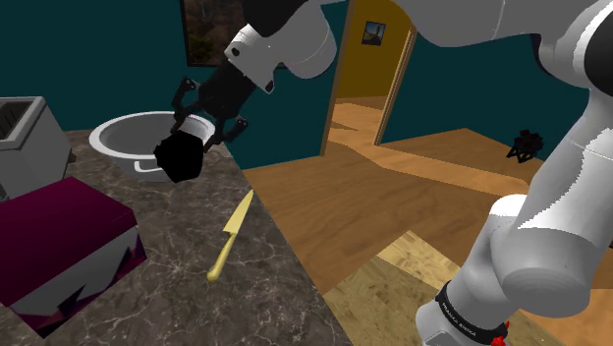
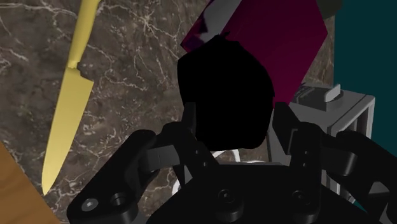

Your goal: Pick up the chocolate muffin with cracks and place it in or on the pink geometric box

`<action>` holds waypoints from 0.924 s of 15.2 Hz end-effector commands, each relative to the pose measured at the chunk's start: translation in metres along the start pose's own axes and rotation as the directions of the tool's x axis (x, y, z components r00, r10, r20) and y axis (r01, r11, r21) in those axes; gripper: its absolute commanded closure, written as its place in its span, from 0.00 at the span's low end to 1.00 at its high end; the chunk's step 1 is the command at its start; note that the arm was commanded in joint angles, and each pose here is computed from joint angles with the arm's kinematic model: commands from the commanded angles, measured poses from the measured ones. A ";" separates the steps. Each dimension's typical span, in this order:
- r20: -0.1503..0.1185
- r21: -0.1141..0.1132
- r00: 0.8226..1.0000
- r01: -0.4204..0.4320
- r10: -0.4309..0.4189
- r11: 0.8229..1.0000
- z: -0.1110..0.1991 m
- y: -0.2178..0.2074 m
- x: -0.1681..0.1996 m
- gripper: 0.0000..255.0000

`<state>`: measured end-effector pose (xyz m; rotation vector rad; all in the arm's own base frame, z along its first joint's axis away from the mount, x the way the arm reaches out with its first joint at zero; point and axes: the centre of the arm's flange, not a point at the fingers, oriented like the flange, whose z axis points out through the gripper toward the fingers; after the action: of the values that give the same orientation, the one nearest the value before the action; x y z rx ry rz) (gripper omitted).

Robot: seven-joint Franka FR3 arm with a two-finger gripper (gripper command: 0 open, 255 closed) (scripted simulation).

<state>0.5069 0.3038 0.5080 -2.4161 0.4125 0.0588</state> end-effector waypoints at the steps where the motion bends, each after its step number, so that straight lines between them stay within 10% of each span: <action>1: 0.000 0.000 1.000 0.000 0.000 1.000 -0.009 -0.007 -0.001 1.00; 6: 0.000 0.000 1.000 0.000 0.000 1.000 -0.027 -0.022 -0.004 1.00; 14: 0.000 0.000 1.000 0.000 0.000 1.000 0.029 -0.110 -0.017 1.00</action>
<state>0.5244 0.3932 0.5530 -2.4174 0.4109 0.0594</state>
